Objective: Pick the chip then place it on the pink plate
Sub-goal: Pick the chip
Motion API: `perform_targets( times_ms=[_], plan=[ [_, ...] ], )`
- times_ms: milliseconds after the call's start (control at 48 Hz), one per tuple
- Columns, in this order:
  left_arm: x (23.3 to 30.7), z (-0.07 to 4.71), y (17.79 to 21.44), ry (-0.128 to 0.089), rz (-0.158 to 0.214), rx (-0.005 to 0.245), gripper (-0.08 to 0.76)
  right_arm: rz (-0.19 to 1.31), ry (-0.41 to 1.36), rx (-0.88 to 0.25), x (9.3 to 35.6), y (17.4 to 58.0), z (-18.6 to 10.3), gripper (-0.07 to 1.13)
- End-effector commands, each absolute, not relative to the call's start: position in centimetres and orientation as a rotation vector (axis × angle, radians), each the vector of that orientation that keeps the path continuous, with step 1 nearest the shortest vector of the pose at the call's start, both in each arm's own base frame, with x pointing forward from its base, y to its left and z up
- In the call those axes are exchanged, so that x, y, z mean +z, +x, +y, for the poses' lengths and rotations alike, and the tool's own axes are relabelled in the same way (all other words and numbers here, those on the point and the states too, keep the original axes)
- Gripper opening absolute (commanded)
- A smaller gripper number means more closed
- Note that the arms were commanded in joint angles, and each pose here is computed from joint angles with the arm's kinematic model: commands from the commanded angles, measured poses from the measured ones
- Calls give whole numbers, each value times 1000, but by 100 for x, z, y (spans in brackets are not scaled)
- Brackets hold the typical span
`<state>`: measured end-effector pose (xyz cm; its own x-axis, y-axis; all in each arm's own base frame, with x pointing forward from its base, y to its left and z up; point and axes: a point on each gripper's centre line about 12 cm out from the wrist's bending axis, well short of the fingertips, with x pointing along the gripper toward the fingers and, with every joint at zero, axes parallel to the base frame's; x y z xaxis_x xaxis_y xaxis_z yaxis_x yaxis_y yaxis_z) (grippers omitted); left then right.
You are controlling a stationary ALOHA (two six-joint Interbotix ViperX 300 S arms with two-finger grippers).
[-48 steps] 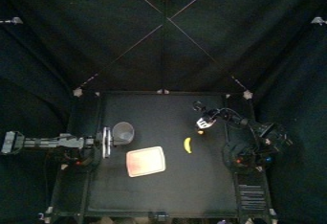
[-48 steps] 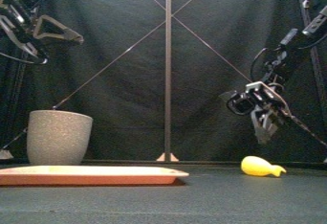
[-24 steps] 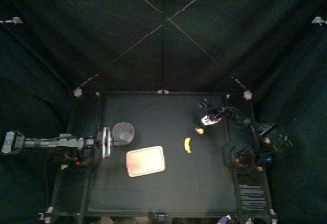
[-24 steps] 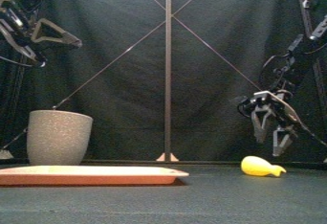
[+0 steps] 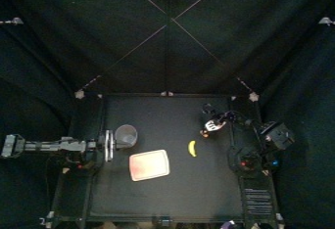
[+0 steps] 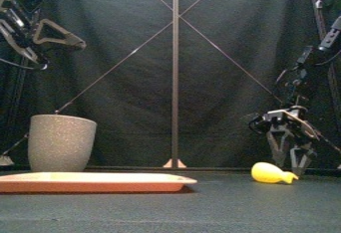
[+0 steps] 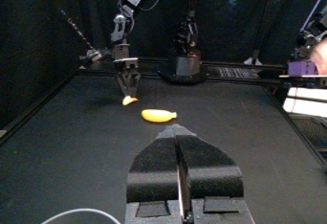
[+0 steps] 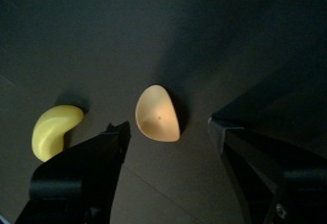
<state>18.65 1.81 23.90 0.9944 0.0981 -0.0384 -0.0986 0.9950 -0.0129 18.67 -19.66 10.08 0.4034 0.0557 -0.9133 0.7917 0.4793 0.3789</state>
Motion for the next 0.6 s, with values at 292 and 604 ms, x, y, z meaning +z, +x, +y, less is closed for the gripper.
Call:
perform_targets(
  times_ms=[292, 604],
  plan=[
    [2359, 186, 1863, -20, 42, 102, 39, 1053, 972, -551, 1004, 2031, -1974, 922],
    [2352, 186, 1861, -18, 44, 102, 39, 1078, 979, -525, 944, 2107, -1907, 694]
  ],
)
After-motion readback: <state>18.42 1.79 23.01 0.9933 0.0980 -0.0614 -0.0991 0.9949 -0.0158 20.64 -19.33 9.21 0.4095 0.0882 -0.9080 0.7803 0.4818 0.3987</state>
